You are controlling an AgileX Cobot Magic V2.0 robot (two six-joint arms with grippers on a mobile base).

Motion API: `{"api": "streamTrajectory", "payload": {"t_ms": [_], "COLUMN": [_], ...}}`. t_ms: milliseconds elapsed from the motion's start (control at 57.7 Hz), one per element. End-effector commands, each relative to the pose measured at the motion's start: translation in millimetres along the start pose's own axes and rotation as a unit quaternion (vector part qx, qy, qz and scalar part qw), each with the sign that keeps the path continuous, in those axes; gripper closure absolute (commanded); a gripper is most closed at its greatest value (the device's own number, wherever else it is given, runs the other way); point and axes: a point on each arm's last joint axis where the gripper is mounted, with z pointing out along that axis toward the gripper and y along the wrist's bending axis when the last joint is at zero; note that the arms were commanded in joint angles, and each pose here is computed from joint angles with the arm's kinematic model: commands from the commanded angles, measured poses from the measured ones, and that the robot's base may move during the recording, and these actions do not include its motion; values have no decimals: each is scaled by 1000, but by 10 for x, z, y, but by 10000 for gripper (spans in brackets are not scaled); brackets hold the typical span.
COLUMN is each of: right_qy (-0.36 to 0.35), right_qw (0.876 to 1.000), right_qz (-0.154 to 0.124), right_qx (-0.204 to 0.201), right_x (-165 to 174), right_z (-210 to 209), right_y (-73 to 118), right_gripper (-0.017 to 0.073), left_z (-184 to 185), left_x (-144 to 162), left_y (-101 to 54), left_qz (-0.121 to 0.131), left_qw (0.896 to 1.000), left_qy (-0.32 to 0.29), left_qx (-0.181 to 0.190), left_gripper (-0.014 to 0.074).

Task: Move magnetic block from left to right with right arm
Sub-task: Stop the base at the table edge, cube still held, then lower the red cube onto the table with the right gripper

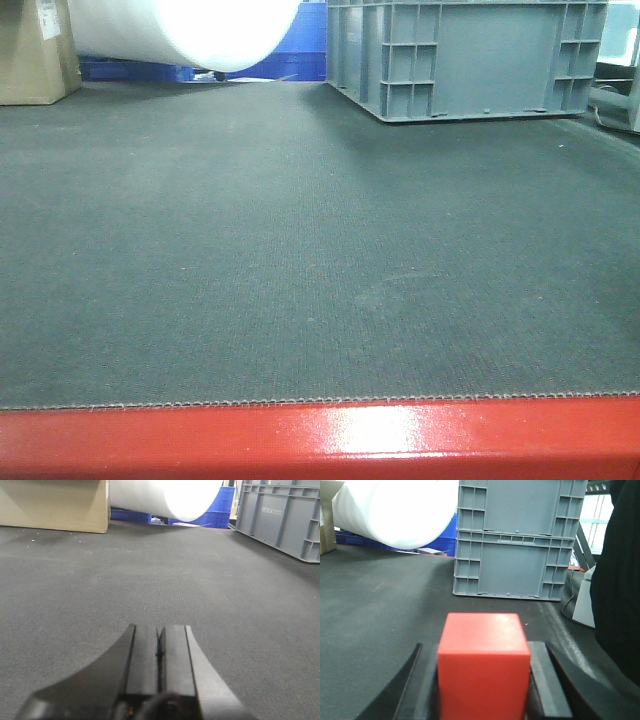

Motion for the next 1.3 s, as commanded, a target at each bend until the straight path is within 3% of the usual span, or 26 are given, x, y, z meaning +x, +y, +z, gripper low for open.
{"api": "streamTrajectory", "payload": {"t_ms": [0, 208, 312, 399, 520, 693, 814, 884, 1092, 1178, 1282], "right_qy": [-55, -67, -85, -52, -8, 126, 247, 303, 404, 451, 511], "right_qw": [998, 998, 996, 997, 999, 991, 968, 952, 907, 884, 852], "right_qz": [-10, -10, 30, 50, 50, 52, 48, 32, -7, 9, 55], "right_qx": [3, 3, -4, -6, -5, -7, -16, -34, -116, -122, -99], "right_x": [-175, -198, -285, -300, -345, -334, -193, -109, 145, 240, 335], "right_z": [-10, -13, 8, 114, 308, 658, 926, 1081, 1495, 1663, 1862], "right_y": [-3, -3, 1, 4, 6, 21, 57, 122, 530, 707, 920], "right_gripper": [312, 312, 312, 312, 312, 312, 312, 312, 312, 312, 312], "left_z": [-8, -8, -8, -8, -8, -8, -8, -8, -8, -8, -8], "left_x": [-54, -54, -54, -54, -54, -54, -54, -54, -54, -54, -54], "left_y": [2, 2, 2, 2, 2, 2, 2, 2, 2, 2, 2], "left_qz": [-5, -5, -5, -5, -5, -5, -5, -5, -5, -5, -5], "left_qw": [999, 999, 999, 999, 999, 999, 999, 999, 999, 999, 999], "left_qy": [-42, -42, -42, -42, -42, -42, -42, -42, -42, -42, -42], "left_qx": [0, 0, 0, 0, 0, 0, 0, 0, 0, 0, 0], "left_gripper": [720, 720, 720, 720, 720, 720, 720, 720, 720, 720, 720]}}
